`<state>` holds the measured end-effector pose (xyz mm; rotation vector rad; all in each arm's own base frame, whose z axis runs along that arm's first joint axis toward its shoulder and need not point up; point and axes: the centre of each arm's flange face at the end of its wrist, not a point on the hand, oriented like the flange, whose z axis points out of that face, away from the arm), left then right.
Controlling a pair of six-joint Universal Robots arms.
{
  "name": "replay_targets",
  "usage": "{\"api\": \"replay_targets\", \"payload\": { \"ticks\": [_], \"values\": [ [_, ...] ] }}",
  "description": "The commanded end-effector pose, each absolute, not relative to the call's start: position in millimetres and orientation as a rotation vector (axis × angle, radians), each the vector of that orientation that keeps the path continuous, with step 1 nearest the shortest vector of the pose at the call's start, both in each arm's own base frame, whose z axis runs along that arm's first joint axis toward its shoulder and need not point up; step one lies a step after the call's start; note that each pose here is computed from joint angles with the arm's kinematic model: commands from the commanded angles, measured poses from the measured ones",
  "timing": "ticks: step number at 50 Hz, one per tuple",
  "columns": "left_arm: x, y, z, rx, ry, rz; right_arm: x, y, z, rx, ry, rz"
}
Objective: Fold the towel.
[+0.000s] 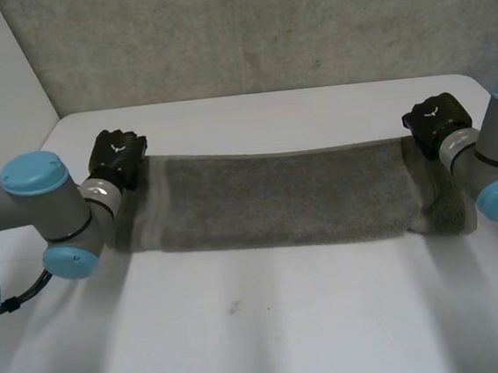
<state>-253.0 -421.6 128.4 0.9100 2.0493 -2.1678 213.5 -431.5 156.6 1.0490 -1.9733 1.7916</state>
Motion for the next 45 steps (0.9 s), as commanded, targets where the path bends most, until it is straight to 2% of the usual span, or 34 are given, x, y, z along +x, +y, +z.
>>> {"api": "replay_targets", "payload": {
  "ticks": [1, 5, 8, 10, 13, 15, 20, 22, 26, 27, 29, 32, 34, 39, 45],
  "values": [
    [-258.8, -426.4, 126.6, 0.919, 2.038, -2.182, 220.6, -438.0, 148.8, 1.084, -1.960, 1.729],
    [-262.8, -422.1, 126.3, 0.933, 2.048, -2.177, 220.0, -440.1, 152.6, 1.062, -1.923, 1.662],
    [-262.5, -421.1, 127.4, 0.933, 2.051, -2.176, 221.2, -439.3, 169.0, 1.008, -1.893, 1.658],
    [-261.8, -418.8, 138.3, 0.923, 2.037, -2.193, 220.0, -435.7, 196.2, 0.939, -1.887, 1.731],
    [-260.2, -415.5, 147.9, 0.917, 2.026, -2.204, 219.0, -432.5, 210.3, 0.895, -1.898, 1.781],
    [-257.3, -410.1, 156.0, 0.912, 2.021, -2.207, 217.6, -422.4, 229.0, 0.827, -1.945, 1.863],
    [-246.3, -391.6, 178.8, 0.892, 2.015, -2.210, 211.3, -399.5, 242.6, 0.799, -2.007, 1.884],
    [-239.8, -373.1, 189.6, 0.871, 2.043, -2.211, 208.8, -389.1, 243.2, 0.813, -2.026, 1.870],
    [-233.8, -352.4, 197.3, 0.831, 2.100, -2.224, 202.5, -354.7, 238.7, 0.849, -2.096, 1.807],
    [-230.8, -342.3, 198.1, 0.805, 2.143, -2.226, 202.5, -354.6, 238.6, 0.849, -2.097, 1.807],
    [-228.2, -333.7, 199.6, 0.771, 2.183, -2.236, 199.3, -334.8, 225.6, 0.877, -2.158, 1.739],
    [-224.9, -317.7, 195.6, 0.703, 2.287, -2.235, 197.3, -326.3, 217.1, 0.889, -2.193, 1.700],
    [-223.3, -311.3, 193.2, 0.661, 2.342, -2.231, 187.5, -315.6, 199.8, 0.865, -2.279, 1.624],
    [-219.3, -292.5, 181.9, 0.534, 2.515, -2.204, 170.8, -307.0, 179.2, 0.796, -2.413, 1.563],
    [-219.2, -284.3, 175.6, 0.529, 2.552, -2.173, 162.4, -306.8, 159.9, 0.767, -2.513, 1.616]
  ]
}}
